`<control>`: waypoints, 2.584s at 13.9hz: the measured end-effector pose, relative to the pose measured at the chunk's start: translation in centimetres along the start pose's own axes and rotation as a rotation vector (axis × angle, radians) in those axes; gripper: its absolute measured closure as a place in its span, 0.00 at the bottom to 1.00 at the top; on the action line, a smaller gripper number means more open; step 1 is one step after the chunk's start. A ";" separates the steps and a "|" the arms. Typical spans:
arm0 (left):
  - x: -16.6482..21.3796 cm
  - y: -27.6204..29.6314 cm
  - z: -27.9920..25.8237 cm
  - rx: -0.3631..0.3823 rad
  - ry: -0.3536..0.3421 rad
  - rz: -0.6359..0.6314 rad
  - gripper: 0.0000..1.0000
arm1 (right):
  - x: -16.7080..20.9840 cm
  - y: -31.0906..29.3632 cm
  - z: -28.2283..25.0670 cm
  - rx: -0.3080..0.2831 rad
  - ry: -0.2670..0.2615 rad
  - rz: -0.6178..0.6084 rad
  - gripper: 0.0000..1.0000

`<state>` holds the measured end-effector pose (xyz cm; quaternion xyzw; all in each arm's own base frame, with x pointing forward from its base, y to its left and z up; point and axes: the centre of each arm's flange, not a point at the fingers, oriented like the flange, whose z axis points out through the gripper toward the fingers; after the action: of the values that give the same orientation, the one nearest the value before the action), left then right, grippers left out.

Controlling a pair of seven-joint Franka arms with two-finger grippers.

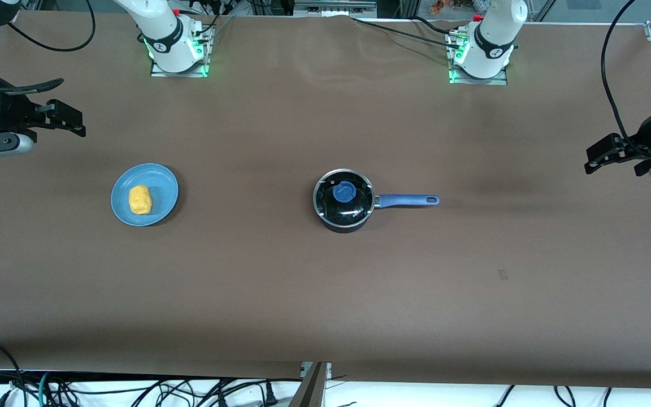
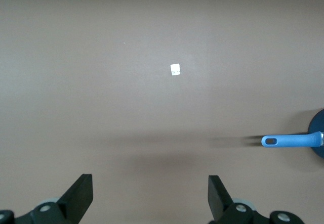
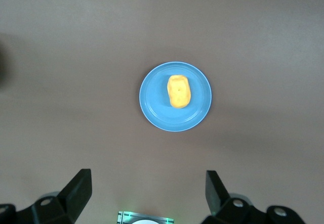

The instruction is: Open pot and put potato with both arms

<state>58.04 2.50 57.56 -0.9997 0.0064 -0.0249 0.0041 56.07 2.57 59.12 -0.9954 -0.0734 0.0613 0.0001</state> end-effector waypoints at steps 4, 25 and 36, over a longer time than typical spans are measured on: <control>0.1 0.0 0.0 0.000 0.000 0.000 0.00 | 0.1 0.0 0.0 0.000 0.001 0.000 0.00; -0.3 -0.3 0.2 -0.002 -0.032 -0.005 0.00 | 0.1 0.0 -0.1 0.000 0.002 0.000 0.00; -0.8 0.8 0.6 -0.003 -0.084 -0.046 0.00 | 0.1 0.0 -0.1 0.000 0.002 0.000 0.00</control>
<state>57.25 1.70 56.91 -0.9997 -0.0169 0.0168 0.0024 56.14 2.58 59.18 -0.9955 -0.0735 0.0604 0.0001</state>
